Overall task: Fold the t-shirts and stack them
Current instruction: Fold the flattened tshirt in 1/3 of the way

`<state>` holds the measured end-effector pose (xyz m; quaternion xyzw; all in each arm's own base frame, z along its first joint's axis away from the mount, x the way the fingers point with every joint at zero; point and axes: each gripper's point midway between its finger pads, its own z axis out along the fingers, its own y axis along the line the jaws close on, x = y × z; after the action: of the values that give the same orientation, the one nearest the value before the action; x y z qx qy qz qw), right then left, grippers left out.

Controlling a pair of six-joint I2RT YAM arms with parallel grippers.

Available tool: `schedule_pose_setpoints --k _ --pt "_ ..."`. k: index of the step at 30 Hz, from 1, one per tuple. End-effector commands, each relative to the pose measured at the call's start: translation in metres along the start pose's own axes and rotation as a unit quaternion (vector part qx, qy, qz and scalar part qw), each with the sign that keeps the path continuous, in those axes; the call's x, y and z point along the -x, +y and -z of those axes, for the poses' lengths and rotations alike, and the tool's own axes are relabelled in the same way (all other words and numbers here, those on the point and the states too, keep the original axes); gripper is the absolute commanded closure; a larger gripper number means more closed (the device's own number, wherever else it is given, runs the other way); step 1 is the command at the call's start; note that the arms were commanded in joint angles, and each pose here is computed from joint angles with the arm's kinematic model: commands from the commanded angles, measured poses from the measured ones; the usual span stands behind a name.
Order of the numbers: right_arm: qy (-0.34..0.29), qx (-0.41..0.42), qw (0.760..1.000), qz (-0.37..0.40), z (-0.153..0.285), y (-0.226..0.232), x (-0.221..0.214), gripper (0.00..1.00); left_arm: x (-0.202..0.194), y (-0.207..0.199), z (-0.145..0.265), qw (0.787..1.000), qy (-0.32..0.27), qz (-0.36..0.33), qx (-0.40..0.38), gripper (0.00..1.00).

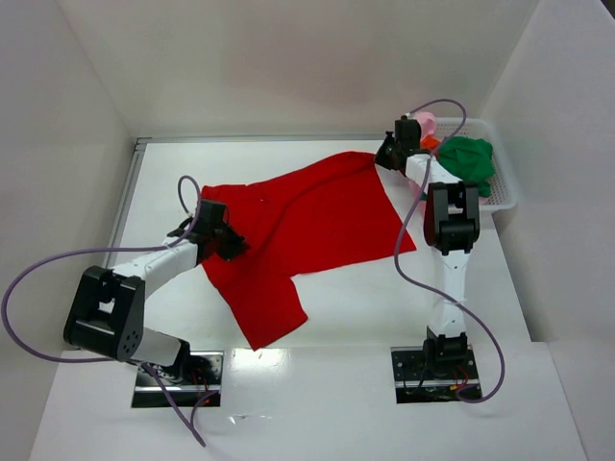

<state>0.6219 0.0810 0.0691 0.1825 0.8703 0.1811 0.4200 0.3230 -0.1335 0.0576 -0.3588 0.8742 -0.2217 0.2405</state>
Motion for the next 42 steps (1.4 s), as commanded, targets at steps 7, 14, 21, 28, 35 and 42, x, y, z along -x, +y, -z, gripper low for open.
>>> schedule_pose_setpoints --k 7,14,21,28,35,42 --pt "-0.011 -0.003 1.000 -0.010 0.039 0.008 0.012 1.00 0.007 0.000 0.027 0.999 -0.027 0.010 -0.014 1.00" --pt "0.002 -0.036 0.999 -0.012 0.051 -0.006 0.000 0.99 0.003 0.006 0.035 0.999 -0.028 0.010 -0.015 1.00" --pt "0.030 -0.059 0.998 -0.018 0.055 -0.022 -0.017 0.92 -0.001 0.009 0.037 1.000 -0.024 0.009 -0.018 1.00" --pt "0.031 -0.055 0.998 -0.023 0.052 -0.025 -0.025 0.86 -0.003 0.013 0.036 1.000 -0.022 0.005 -0.014 1.00" --pt "0.039 -0.041 0.998 -0.033 0.042 -0.021 -0.029 0.79 0.000 0.015 0.036 1.000 -0.025 0.004 -0.012 1.00" --pt "0.045 -0.032 0.998 -0.038 0.042 -0.017 -0.030 0.69 -0.001 0.017 0.034 1.000 -0.022 0.004 -0.008 1.00"
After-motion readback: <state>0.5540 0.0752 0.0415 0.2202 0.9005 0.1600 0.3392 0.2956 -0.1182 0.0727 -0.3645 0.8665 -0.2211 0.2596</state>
